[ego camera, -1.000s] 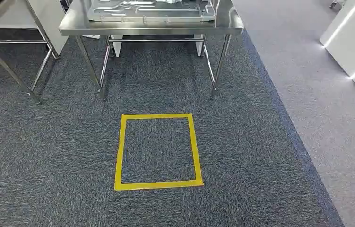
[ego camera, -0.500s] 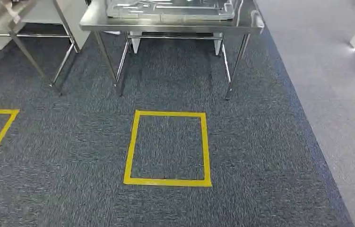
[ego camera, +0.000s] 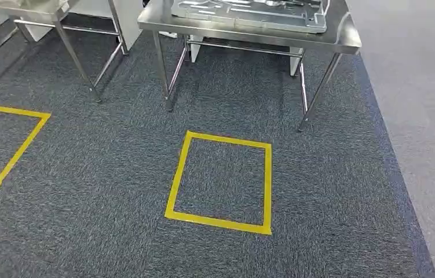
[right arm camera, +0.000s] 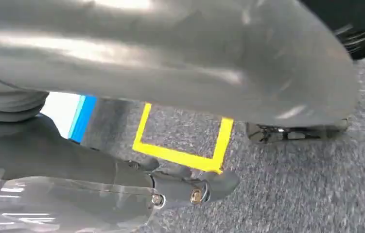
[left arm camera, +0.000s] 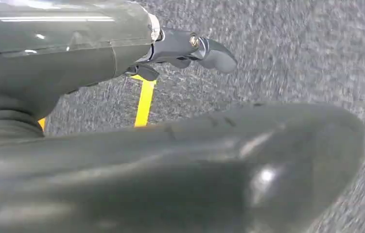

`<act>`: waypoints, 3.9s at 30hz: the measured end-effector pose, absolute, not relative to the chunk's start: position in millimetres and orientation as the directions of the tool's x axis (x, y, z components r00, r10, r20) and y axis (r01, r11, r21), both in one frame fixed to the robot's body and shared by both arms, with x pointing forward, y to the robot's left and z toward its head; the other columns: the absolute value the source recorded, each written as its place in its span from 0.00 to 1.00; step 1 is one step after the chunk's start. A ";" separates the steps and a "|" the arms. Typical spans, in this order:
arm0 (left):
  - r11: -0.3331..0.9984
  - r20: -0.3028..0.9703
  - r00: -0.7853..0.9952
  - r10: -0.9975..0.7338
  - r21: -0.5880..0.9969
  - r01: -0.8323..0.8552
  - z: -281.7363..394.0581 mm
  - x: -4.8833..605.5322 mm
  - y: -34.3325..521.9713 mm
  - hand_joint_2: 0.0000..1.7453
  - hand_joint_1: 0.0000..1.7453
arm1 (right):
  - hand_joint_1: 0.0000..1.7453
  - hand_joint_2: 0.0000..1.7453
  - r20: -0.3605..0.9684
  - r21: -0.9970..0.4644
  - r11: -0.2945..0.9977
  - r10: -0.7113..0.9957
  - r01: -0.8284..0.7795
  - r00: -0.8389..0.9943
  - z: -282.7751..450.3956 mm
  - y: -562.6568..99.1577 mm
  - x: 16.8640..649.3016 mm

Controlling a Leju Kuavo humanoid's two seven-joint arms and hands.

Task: Take the parts from the cabinet and place them on the table.

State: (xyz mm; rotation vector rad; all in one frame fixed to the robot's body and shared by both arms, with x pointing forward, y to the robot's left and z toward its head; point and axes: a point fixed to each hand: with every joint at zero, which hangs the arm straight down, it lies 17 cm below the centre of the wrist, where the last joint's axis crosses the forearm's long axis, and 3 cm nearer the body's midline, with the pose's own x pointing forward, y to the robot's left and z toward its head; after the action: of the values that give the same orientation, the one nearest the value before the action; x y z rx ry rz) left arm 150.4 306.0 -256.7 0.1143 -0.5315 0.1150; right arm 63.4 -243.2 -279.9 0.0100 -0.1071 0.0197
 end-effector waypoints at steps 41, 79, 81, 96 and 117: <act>0.981 0.476 0.866 0.155 0.027 -0.191 -261.2 132.3 277.3 0.00 0.00 | 0.00 0.00 0.037 -0.180 0.946 0.279 -0.268 0.960 -283.1 -325.5 49.0; 0.973 0.547 0.834 0.063 0.151 -0.172 -253.5 147.6 335.6 0.00 0.00 | 0.00 0.00 0.100 -0.101 0.962 0.264 -0.254 0.959 -282.4 -264.8 59.7; 0.974 0.544 0.837 0.062 0.152 -0.170 -254.2 144.7 336.7 0.00 0.00 | 0.00 0.00 0.100 -0.098 0.963 0.259 -0.250 0.961 -282.3 -263.4 60.1; 0.978 0.556 0.830 0.041 0.149 -0.148 -252.0 150.0 340.5 0.00 0.00 | 0.00 0.00 0.129 -0.094 0.968 0.245 -0.234 0.961 -281.2 -256.4 67.8; 0.981 0.569 0.821 0.042 0.134 -0.143 -250.3 155.7 334.0 0.00 0.00 | 0.00 0.00 0.136 -0.099 0.969 0.240 -0.228 0.961 -281.7 -259.4 65.3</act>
State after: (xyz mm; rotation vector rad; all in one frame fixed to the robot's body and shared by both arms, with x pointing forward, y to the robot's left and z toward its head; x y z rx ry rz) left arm 155.7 334.0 -250.3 0.1736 -0.5999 0.0989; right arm 65.3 -259.4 -281.7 -0.0831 -0.1483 0.2376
